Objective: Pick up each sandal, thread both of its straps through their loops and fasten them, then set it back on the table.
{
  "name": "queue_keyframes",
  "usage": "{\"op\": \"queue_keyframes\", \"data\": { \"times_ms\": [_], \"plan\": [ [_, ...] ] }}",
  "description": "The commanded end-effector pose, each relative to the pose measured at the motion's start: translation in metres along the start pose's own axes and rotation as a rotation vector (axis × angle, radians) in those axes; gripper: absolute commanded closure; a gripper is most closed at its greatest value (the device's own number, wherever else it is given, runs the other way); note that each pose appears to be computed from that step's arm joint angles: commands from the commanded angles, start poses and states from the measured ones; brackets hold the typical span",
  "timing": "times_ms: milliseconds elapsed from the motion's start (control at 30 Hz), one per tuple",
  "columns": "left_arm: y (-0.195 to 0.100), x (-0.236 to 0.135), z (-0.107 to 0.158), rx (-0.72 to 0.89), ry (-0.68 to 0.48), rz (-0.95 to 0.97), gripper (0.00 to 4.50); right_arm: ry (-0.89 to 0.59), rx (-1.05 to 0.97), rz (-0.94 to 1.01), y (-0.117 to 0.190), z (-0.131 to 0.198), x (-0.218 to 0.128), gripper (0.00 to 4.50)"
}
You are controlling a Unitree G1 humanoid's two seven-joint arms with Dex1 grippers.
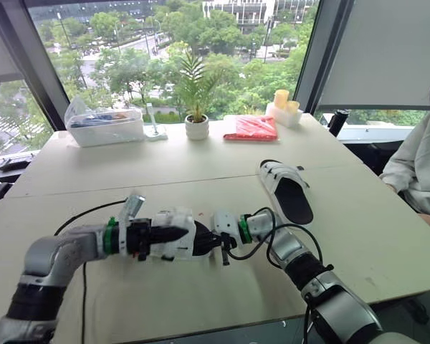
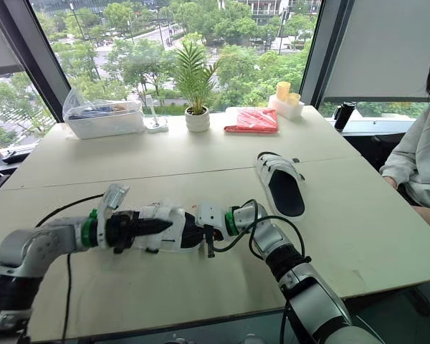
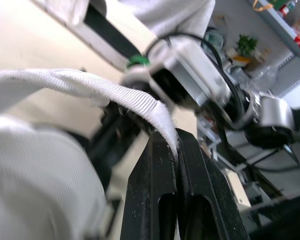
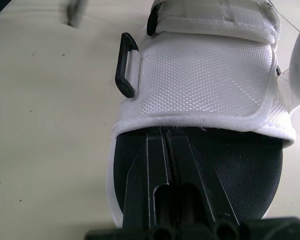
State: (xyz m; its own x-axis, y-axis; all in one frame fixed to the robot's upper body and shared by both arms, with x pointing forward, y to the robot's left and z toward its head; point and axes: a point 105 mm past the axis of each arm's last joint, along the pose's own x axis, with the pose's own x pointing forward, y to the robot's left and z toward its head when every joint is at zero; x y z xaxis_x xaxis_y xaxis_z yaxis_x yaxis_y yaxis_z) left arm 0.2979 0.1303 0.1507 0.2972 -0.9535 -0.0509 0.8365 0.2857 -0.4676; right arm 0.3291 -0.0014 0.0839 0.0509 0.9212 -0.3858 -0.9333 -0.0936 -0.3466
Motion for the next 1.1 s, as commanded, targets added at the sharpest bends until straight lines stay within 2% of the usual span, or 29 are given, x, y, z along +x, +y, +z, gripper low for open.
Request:
{"op": "queue_keyframes", "data": {
  "times_ms": [33,300,467,1100],
  "plan": [
    [0.018,0.014,-0.004,-0.023,-0.033,0.055,4.46,0.026,0.006,0.020,0.004,-0.004,0.007,4.50],
    [0.032,0.017,0.002,-0.112,-0.134,0.082,4.46,0.023,0.011,0.013,0.007,-0.005,0.007,4.50],
    [0.033,0.013,0.004,-0.167,-0.158,0.076,4.46,0.022,0.013,0.017,0.009,-0.005,0.008,4.50],
    [0.039,0.006,-0.002,-0.218,-0.143,0.106,4.46,0.023,0.015,0.022,0.011,-0.005,0.009,4.50]
  ]
}}
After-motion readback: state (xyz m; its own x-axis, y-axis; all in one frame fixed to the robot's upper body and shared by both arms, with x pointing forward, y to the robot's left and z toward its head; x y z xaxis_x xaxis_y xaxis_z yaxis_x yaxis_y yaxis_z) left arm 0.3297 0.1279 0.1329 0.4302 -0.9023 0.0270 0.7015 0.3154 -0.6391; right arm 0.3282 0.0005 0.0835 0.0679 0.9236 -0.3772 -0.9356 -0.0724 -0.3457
